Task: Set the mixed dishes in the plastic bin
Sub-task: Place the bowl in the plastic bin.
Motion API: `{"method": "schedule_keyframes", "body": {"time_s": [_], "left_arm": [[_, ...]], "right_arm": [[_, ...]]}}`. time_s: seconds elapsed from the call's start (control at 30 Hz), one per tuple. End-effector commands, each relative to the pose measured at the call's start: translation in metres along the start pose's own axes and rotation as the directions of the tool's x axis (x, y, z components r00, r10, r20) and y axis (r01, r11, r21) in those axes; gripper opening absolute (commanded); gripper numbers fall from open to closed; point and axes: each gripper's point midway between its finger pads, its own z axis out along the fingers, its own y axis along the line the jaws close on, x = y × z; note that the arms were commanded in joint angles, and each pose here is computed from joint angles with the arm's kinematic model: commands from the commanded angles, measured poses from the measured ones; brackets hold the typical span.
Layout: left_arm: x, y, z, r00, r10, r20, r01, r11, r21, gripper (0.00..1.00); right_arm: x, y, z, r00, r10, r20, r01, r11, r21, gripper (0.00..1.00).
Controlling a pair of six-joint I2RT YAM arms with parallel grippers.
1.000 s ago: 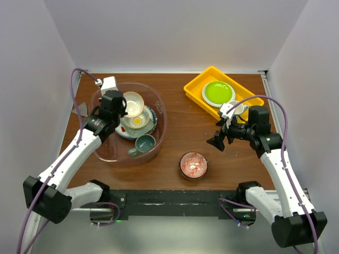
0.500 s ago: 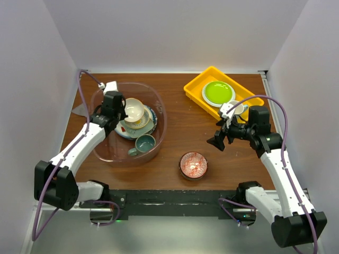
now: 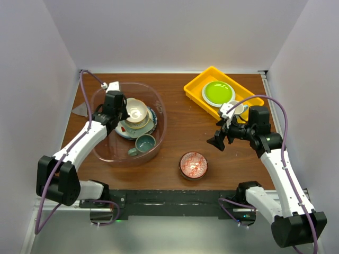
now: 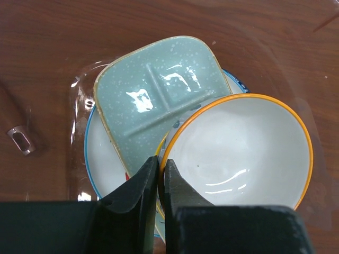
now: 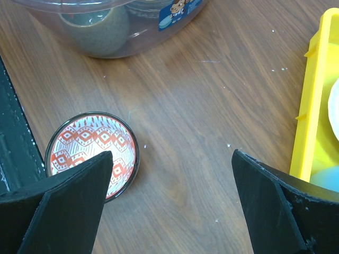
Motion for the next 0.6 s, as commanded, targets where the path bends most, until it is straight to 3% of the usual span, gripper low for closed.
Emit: {"method": "schedule_keyframes", "body": {"time_s": [0.0,0.37,0.47,0.57], "left_arm": [[-0.021,-0.007,-0.001,0.997,-0.031,0.075,0.028,0.999,0.04,0.15],[-0.027,-0.004,-0.015,0.995,-0.026,0.095,0.022,0.999,0.045,0.3],[-0.036,-0.003,-0.027,0.992,-0.023,0.127,0.017,0.999,0.052,0.39],[-0.045,-0.003,-0.042,0.987,-0.008,0.162,-0.004,0.997,0.074,0.54]], "right_arm": [[-0.007,-0.003,0.0,0.999,-0.03,0.022,0.03,1.0,0.003,0.98],[-0.005,-0.004,0.001,1.0,-0.024,0.018,0.024,1.0,0.003,0.98],[-0.003,-0.004,0.002,1.0,-0.024,0.015,0.024,1.0,-0.002,0.98],[-0.002,-0.003,0.003,1.0,-0.027,0.014,0.027,1.0,-0.012,0.98]]}}
